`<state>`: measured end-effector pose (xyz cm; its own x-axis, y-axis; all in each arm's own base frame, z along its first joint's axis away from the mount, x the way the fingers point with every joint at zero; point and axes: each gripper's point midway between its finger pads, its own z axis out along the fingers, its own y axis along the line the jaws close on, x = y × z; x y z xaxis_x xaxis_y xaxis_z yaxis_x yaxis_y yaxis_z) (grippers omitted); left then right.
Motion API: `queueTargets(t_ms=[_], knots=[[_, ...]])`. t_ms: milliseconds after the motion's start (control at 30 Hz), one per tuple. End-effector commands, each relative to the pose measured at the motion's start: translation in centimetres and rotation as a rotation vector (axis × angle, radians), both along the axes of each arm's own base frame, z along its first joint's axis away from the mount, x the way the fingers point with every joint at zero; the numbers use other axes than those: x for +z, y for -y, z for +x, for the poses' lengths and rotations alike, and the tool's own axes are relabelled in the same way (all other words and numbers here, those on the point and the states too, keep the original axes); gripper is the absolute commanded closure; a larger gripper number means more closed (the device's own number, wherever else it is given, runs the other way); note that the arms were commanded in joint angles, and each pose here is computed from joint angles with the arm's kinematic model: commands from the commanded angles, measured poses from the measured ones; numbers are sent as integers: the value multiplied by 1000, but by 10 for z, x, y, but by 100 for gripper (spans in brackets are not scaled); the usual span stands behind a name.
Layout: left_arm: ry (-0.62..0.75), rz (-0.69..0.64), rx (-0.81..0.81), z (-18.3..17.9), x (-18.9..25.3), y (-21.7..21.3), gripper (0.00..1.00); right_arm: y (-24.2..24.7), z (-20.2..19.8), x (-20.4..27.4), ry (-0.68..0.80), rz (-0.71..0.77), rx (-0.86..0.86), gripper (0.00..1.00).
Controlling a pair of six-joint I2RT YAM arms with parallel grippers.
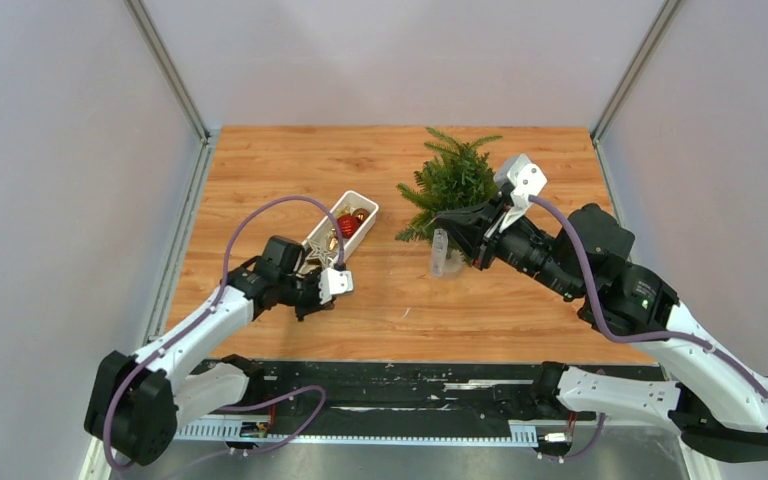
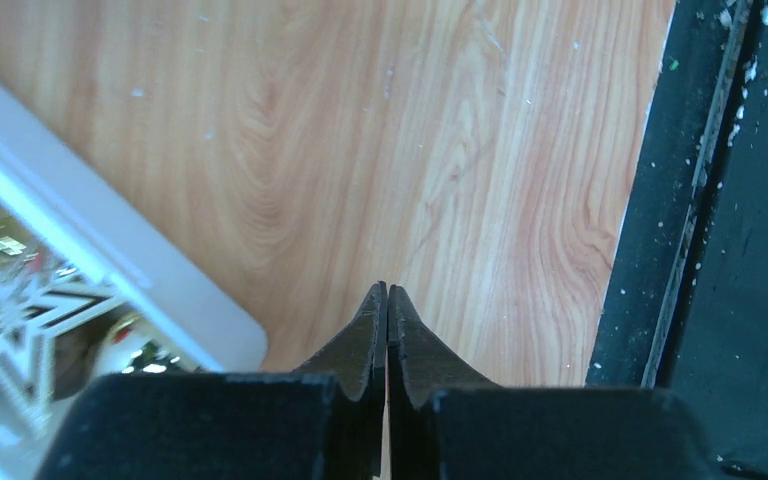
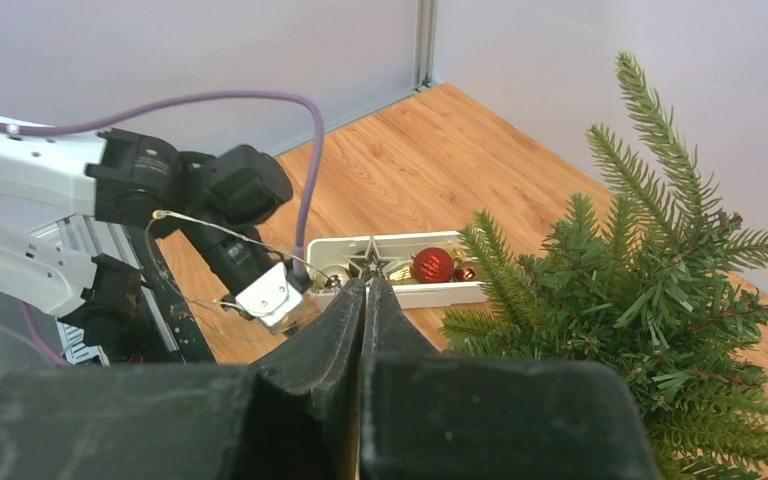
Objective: Decorate the small christmas tree
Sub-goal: Adjust the decoration item at the center of the board.
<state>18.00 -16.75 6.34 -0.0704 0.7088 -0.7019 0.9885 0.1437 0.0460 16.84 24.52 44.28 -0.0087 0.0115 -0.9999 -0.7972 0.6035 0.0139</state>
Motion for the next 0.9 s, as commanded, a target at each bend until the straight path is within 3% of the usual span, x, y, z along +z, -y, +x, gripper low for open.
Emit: queueTargets(t_ms=[0,367,500,600,633,667,700,733,767,800,867], knots=[[118,-42,91,18,57,-2,100,7,0,4,11,16,-18,100],[305,-291,369,19,287,-13,100,14,-8,-57,-110,-30,-22,100],[356,-354,371,8,328,-16,100,11,-18,-85,-155,-55,28,100],[298,-362,237,-7,319,-1,97,9,-18,-86,-163,-59,27,100],[211,-361,150,-21,302,10,89,9,-16,-83,-159,-55,19,100],[140,-334,95,-26,276,17,68,9,-15,-79,-157,-51,14,100],[81,-360,13,-39,268,27,57,11,-13,-75,-151,-45,4,100],[22,-344,-30,-43,242,33,38,13,-12,-72,-146,-39,-11,100],[-18,-353,-84,-52,232,38,30,16,-10,-69,-140,-32,-28,100],[-38,-329,-112,-53,208,40,16,19,-8,-66,-132,-26,-43,100],[-44,-271,-148,-54,171,40,3,25,-8,-61,-120,-14,-60,100]])
